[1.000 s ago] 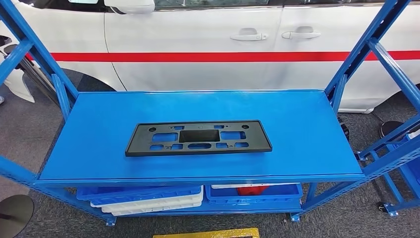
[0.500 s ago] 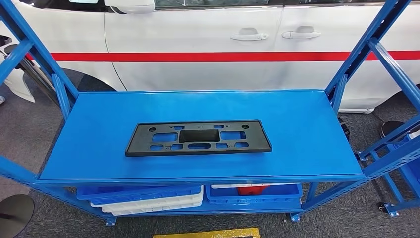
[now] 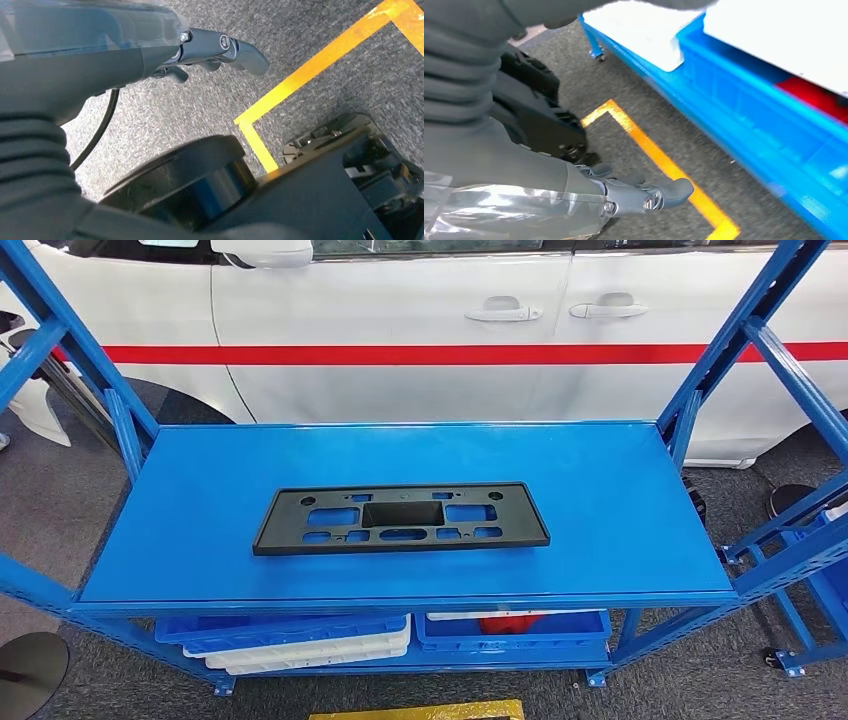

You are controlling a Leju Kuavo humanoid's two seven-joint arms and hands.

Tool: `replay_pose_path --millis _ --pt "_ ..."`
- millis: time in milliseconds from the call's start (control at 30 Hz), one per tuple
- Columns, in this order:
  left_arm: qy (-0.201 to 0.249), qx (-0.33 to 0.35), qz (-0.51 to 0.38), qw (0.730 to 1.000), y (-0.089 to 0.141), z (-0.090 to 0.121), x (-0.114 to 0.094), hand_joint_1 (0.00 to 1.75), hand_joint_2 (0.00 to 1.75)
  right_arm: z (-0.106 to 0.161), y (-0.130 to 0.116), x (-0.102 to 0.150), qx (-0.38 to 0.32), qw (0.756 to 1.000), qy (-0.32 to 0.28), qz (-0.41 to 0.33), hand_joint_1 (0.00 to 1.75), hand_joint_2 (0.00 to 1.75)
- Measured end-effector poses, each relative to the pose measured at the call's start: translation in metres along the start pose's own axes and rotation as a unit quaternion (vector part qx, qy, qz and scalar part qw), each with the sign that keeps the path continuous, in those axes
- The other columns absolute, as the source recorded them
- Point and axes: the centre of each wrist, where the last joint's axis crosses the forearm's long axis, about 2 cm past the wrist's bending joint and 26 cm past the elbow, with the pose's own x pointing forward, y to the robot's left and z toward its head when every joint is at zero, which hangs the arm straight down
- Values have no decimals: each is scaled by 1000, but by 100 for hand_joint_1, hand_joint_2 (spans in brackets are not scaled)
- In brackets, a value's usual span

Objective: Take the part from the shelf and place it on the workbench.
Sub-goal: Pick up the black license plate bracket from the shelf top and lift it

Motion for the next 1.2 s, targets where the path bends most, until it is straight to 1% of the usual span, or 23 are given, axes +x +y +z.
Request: replay_pose_path --millis 167,400,900,1033,1200 --pt "-2 -2 1 1000 -1 0 0 0 0 -2 4 4 33 998 -23 -41 0 0" --pt "-2 -2 0 1000 -1 0 0 0 0 -3 13 8 127 985 -56 -101 0 0" --pt "-1 -3 -1 1000 -2 0 0 0 0 -4 20 10 187 968 -83 -143 0 0" --pt "-1 -4 -1 1000 -1 0 -1 0 0 -4 18 12 192 955 -128 -188 0 0" --pt "0 -8 -4 1000 -1 0 -2 0 0 -2 10 21 184 928 -206 -252 0 0"
